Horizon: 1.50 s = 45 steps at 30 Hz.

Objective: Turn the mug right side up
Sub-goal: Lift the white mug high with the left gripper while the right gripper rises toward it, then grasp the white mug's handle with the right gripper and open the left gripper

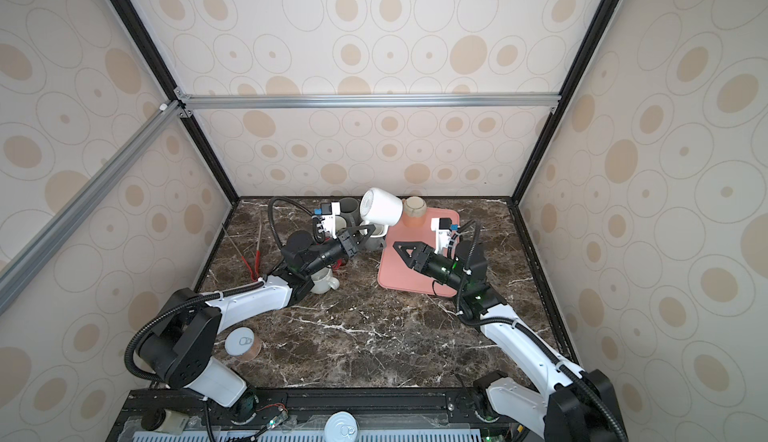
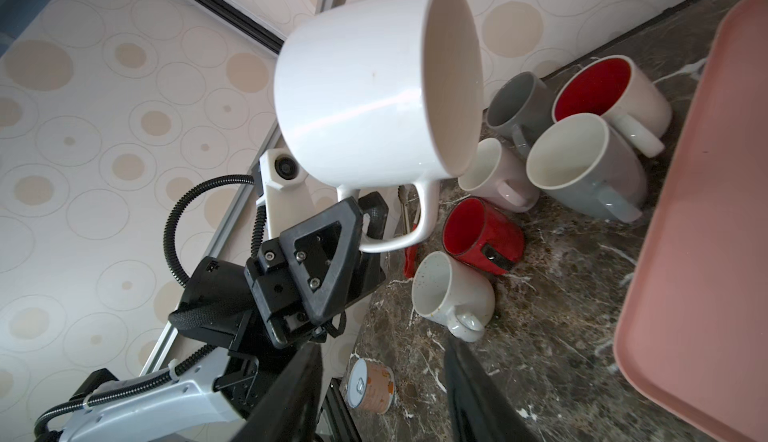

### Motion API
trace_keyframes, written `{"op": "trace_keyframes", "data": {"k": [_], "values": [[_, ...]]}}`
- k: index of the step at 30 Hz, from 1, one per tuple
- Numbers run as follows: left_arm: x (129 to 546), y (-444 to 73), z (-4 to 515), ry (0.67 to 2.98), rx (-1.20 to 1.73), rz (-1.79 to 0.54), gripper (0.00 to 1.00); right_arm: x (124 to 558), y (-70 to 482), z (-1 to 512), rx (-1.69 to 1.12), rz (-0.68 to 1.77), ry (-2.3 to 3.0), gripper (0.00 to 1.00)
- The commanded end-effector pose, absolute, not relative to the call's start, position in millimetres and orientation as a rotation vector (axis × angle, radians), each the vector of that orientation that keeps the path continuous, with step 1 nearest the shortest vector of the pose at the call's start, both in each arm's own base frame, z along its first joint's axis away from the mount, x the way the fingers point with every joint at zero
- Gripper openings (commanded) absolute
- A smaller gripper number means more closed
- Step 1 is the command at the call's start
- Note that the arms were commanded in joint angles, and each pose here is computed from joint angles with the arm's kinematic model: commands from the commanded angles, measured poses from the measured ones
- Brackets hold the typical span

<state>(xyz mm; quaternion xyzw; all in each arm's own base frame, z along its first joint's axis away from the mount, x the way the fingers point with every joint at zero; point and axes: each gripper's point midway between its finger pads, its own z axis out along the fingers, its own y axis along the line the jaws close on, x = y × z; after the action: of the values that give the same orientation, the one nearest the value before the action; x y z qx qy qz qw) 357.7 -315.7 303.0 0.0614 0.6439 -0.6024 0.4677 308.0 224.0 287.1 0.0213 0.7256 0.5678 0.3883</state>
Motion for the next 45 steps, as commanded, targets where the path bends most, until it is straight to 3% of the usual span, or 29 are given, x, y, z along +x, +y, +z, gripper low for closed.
{"op": "trace_keyframes", "data": {"k": [1, 16, 21, 28, 29, 32, 34, 39, 45], "values": [[316.0, -300.2, 398.7, 1.205, 0.254, -1.642, 0.0, 312.0, 234.0, 325.2, 0.024, 1.537, 1.708, 0.51], [297.7, -294.8, 402.1, 1.152, 0.258, -1.763, 0.0, 330.2, 264.2, 347.5, -0.024, 1.622, 1.68, 0.52], [296.1, -294.0, 401.5, 1.146, 0.25, -1.793, 0.0, 330.7, 273.2, 361.3, -0.057, 1.701, 1.594, 0.36], [301.0, -288.1, 386.5, 1.195, 0.218, -1.79, 0.0, 332.1, 276.7, 367.4, -0.073, 1.718, 1.543, 0.01], [302.6, -286.5, 382.3, 1.212, 0.209, -1.785, 0.03, 331.8, 276.6, 366.7, -0.074, 1.711, 1.543, 0.0], [305.5, -281.7, 369.2, 1.265, 0.205, -1.759, 0.26, 332.3, 275.6, 365.9, -0.08, 1.674, 1.559, 0.0], [307.3, -276.7, 360.0, 1.301, 0.202, -1.723, 0.35, 332.7, 274.8, 365.5, -0.089, 1.637, 1.577, 0.0], [315.5, -253.4, 335.4, 1.401, 0.155, -1.595, 0.45, 336.1, 269.1, 364.6, -0.094, 1.521, 1.617, 0.0], [328.1, -218.8, 309.9, 1.544, 0.105, -1.359, 0.48, 341.3, 260.3, 338.5, -0.11, 1.265, 1.813, 0.0]]}}
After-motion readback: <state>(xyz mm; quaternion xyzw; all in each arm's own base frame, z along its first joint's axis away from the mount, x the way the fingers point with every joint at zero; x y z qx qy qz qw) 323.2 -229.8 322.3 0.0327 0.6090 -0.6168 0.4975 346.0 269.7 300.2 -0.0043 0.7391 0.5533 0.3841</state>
